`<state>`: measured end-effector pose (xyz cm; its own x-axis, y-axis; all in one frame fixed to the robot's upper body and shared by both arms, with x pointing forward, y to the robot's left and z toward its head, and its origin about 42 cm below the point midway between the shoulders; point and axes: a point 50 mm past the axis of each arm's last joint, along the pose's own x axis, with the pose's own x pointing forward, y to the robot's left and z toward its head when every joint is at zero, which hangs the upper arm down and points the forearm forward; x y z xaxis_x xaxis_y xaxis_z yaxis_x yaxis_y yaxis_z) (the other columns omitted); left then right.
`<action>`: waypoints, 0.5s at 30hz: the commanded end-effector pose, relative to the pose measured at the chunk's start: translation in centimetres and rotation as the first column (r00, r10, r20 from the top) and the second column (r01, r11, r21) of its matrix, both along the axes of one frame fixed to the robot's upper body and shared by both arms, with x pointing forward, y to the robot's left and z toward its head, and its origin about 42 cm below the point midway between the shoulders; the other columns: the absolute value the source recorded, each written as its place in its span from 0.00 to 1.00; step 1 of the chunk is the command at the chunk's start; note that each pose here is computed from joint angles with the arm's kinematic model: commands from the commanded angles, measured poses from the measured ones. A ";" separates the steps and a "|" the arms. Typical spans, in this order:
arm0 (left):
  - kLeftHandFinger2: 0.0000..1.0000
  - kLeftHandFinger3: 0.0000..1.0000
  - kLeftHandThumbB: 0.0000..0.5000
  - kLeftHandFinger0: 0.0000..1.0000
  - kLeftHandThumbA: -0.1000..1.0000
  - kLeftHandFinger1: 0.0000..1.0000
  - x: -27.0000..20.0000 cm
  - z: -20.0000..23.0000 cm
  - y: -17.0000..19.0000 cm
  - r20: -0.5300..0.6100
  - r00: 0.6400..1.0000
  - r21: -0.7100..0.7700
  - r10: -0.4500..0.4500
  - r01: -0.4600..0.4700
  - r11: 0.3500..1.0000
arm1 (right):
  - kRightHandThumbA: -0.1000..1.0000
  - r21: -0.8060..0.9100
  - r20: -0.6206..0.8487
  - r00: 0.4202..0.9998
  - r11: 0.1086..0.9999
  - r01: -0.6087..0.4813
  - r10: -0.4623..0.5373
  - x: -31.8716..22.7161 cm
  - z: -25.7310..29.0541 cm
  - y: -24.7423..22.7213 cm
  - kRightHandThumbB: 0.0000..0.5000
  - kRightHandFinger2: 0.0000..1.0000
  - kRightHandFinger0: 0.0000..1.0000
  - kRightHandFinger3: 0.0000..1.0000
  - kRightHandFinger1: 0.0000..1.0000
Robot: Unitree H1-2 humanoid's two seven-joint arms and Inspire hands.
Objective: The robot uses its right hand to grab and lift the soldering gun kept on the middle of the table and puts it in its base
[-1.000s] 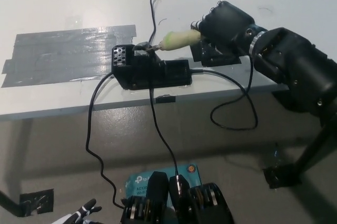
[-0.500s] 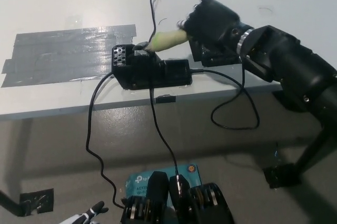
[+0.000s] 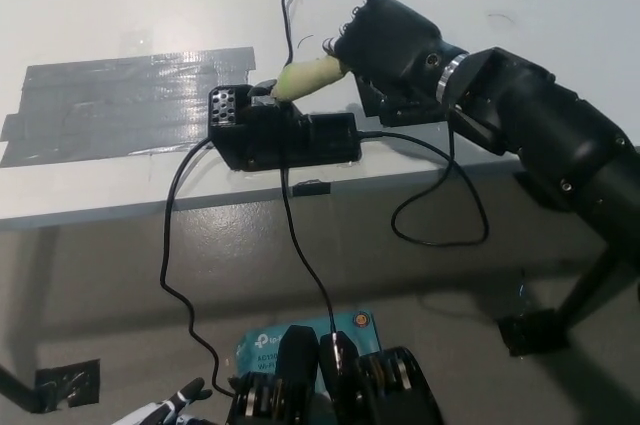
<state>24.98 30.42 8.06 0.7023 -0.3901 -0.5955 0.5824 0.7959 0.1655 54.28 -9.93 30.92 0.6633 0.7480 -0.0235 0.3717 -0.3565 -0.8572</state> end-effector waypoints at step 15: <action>0.79 1.00 1.00 1.00 1.00 0.75 0.2 0.6 0.5 0.013 1.000 0.020 0.004 -0.004 1.000 | 0.68 -0.151 0.064 0.994 0.983 0.101 -0.092 -1.2 1.1 5.0 1.00 1.00 1.00 1.00 1.00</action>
<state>25.02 30.43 8.08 0.7029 -0.3897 -0.5950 0.5821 0.7959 0.1664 53.61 -7.57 30.38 0.7047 0.7030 -0.0959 0.3280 -0.4426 -0.8346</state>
